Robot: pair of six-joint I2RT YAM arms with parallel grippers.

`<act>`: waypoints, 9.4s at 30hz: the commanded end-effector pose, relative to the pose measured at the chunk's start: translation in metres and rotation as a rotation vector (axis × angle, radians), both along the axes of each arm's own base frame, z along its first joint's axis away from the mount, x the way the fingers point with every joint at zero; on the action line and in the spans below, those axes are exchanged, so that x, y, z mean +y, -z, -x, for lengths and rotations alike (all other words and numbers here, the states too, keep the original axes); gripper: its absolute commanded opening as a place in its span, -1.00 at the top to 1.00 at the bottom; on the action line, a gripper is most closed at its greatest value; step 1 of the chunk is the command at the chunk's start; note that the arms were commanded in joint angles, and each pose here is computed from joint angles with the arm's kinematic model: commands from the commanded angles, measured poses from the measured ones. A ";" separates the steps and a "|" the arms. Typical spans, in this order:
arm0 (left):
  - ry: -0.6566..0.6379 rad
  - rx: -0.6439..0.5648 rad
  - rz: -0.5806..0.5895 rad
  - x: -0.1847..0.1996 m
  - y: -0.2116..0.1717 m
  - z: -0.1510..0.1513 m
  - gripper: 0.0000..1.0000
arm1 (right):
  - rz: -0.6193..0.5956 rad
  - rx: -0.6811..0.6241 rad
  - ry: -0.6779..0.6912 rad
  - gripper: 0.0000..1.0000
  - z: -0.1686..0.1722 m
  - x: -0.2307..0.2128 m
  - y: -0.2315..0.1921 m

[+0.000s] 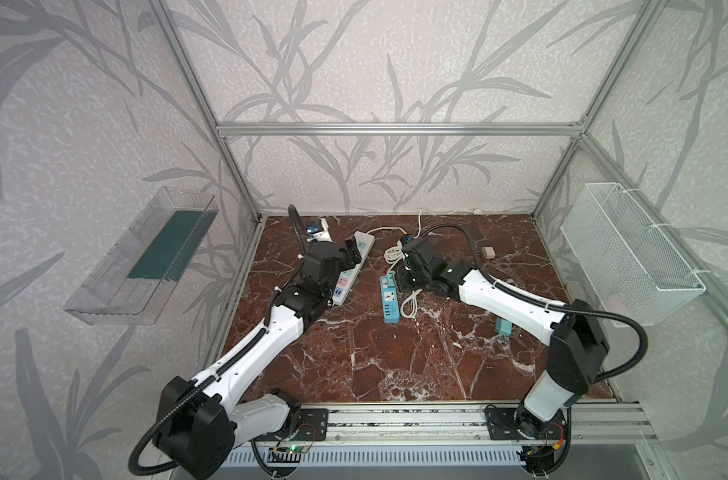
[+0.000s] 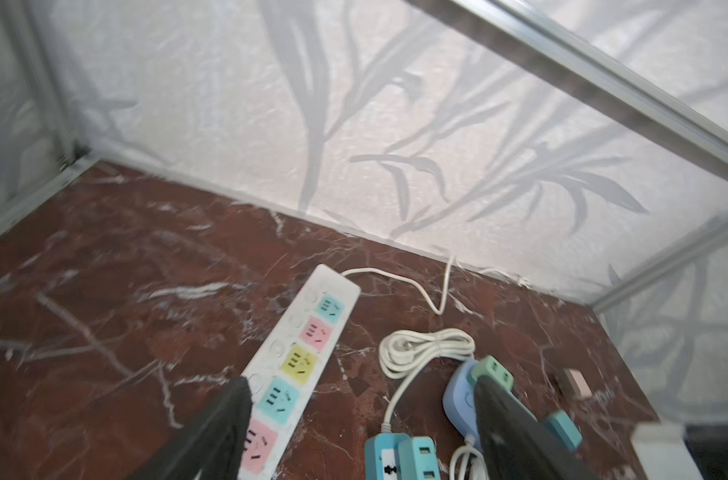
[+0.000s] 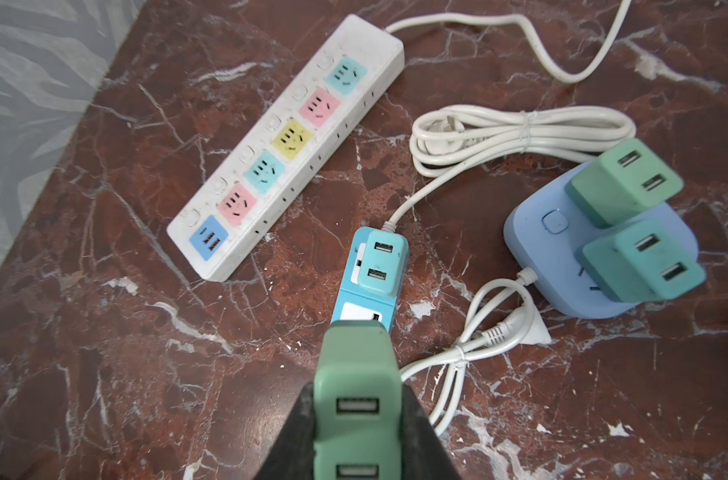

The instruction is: Insert the plug

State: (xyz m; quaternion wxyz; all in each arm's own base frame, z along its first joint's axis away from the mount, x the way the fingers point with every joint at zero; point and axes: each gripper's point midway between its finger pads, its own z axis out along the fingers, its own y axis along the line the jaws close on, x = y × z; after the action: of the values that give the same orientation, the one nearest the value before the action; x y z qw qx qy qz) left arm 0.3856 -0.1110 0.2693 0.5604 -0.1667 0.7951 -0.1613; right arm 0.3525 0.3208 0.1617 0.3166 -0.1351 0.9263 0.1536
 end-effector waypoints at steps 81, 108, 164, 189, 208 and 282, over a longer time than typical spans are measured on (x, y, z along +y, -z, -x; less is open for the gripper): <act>-0.019 0.098 0.352 0.015 0.029 -0.003 -0.62 | 0.087 -0.053 0.150 -0.18 -0.087 -0.025 -0.035; -0.026 0.140 0.360 0.016 0.046 -0.009 -0.60 | 0.114 0.162 0.452 0.10 -0.024 -0.066 0.133; 0.522 0.973 -0.494 0.008 0.249 -0.028 -0.91 | -0.132 0.037 0.186 -0.98 0.015 -0.150 -0.008; -0.058 0.893 -0.090 -0.067 0.250 0.120 -0.65 | -0.001 0.116 0.696 -0.86 0.046 -0.278 0.055; 0.536 0.454 0.100 -0.147 0.031 0.069 -0.79 | -0.004 0.107 0.886 -0.29 0.107 -0.321 0.084; 0.678 0.547 0.397 -0.141 0.067 0.052 -0.48 | -0.012 0.404 0.699 -0.15 0.074 -0.312 0.130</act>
State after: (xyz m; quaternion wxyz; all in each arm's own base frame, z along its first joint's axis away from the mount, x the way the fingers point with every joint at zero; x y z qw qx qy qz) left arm 0.3302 -0.2511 0.1984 0.1996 -0.0393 0.8816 -0.4259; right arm 0.2798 0.0115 0.0306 0.1661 0.2273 0.9567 0.0737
